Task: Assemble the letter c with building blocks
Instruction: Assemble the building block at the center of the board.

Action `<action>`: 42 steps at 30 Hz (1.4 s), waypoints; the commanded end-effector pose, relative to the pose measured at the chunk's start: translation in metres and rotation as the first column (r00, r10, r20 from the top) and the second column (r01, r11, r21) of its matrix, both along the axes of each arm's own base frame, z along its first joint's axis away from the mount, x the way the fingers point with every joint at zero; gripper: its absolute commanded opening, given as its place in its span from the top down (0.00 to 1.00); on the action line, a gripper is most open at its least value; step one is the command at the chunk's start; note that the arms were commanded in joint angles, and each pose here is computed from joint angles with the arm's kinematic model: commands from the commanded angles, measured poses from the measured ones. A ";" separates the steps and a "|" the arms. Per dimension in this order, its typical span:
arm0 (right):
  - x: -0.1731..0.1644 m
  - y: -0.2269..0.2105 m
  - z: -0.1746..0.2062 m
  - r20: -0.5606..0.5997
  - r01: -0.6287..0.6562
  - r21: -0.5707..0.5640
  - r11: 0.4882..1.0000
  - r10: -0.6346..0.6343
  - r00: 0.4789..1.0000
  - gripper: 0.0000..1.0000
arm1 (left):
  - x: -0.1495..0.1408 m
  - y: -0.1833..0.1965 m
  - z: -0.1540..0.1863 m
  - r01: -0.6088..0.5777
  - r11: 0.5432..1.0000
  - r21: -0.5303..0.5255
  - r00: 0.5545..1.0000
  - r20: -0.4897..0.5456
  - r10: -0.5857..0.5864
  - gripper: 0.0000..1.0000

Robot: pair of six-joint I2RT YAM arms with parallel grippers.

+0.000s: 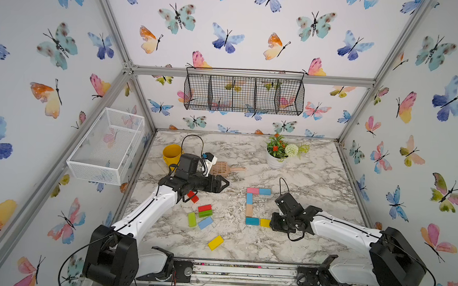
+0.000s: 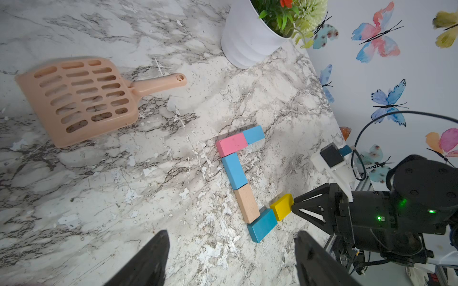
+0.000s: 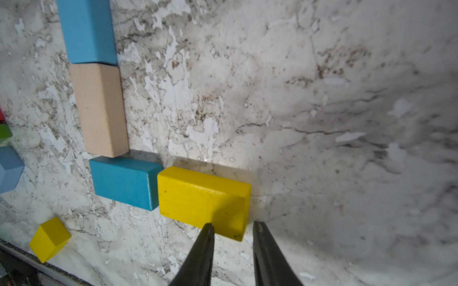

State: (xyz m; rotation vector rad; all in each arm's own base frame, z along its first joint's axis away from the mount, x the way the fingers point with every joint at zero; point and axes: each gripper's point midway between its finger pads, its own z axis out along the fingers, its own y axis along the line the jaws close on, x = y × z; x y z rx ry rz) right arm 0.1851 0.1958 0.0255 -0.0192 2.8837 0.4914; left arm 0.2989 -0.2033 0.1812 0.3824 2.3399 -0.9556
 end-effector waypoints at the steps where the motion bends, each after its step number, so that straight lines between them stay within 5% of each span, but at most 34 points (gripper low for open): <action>1: 0.000 0.001 -0.001 -0.006 0.011 0.018 1.000 -0.011 1.000 0.69 | -0.003 0.000 0.005 0.008 1.000 -0.020 1.000 0.012 -0.007 0.20; 30: 0.009 0.004 0.002 0.022 0.022 0.041 0.999 -0.023 0.999 0.69 | -0.003 0.000 0.004 0.006 1.000 -0.021 1.000 0.008 -0.006 0.20; 42: 0.033 0.000 0.051 0.140 -0.046 -0.059 0.997 0.054 0.989 0.57 | -0.002 0.006 -0.003 -0.020 1.000 0.008 1.000 0.007 0.020 0.19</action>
